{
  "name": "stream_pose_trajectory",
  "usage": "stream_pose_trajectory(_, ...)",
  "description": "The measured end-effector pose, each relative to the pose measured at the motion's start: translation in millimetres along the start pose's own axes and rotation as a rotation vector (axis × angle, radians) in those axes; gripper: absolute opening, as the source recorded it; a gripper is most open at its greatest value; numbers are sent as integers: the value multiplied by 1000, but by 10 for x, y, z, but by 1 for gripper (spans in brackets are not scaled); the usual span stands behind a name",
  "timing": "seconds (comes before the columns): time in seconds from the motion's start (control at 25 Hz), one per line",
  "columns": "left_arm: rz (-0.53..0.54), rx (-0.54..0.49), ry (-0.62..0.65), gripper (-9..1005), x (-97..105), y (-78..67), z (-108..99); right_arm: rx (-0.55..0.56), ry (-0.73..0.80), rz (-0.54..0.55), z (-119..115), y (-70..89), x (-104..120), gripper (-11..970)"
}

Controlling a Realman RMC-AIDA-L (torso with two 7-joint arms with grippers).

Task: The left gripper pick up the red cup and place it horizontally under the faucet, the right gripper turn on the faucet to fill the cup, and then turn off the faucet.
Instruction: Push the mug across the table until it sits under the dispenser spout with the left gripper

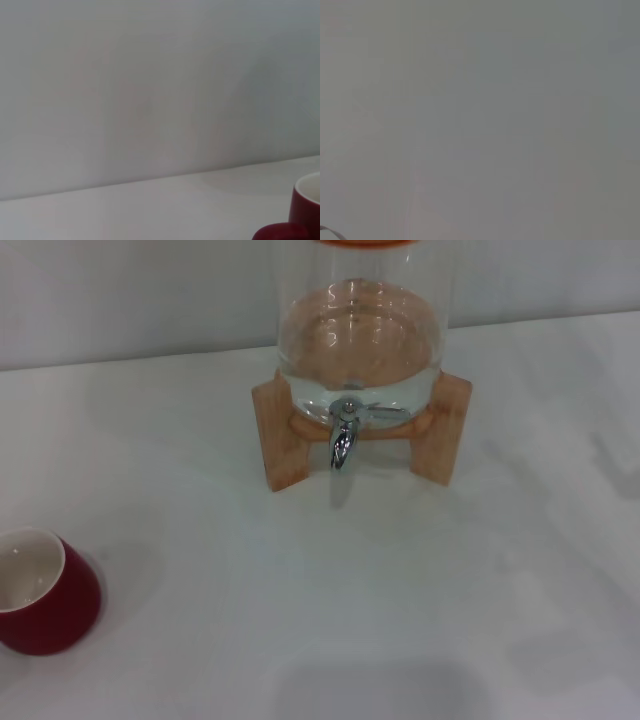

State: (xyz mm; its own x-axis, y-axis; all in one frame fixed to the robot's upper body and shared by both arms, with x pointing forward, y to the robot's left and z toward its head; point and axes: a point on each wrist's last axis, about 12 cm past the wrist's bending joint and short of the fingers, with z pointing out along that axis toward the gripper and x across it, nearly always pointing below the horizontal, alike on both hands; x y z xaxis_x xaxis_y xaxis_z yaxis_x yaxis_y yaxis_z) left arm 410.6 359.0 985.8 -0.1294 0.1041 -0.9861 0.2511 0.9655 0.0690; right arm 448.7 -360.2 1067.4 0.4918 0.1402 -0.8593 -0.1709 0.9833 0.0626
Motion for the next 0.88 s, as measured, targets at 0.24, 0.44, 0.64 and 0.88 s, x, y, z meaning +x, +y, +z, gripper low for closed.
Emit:
stream_pose_trajectory(0.24,4,-5,12,579,7,21,7,-1,1,0,-1,1,1,856)
stream_pose_trajectory(0.44,4,-5,16,578,8,24,18,-9,4,3,0,10,5,855)
stream_pose_trajectory(0.64,4,-3,11,578,2,21,31,-12,6,4,-4,14,6,855)
stream_pose_trajectory(0.88,3,6,5,579,-7,-4,59,-11,8,4,2,14,10,855)
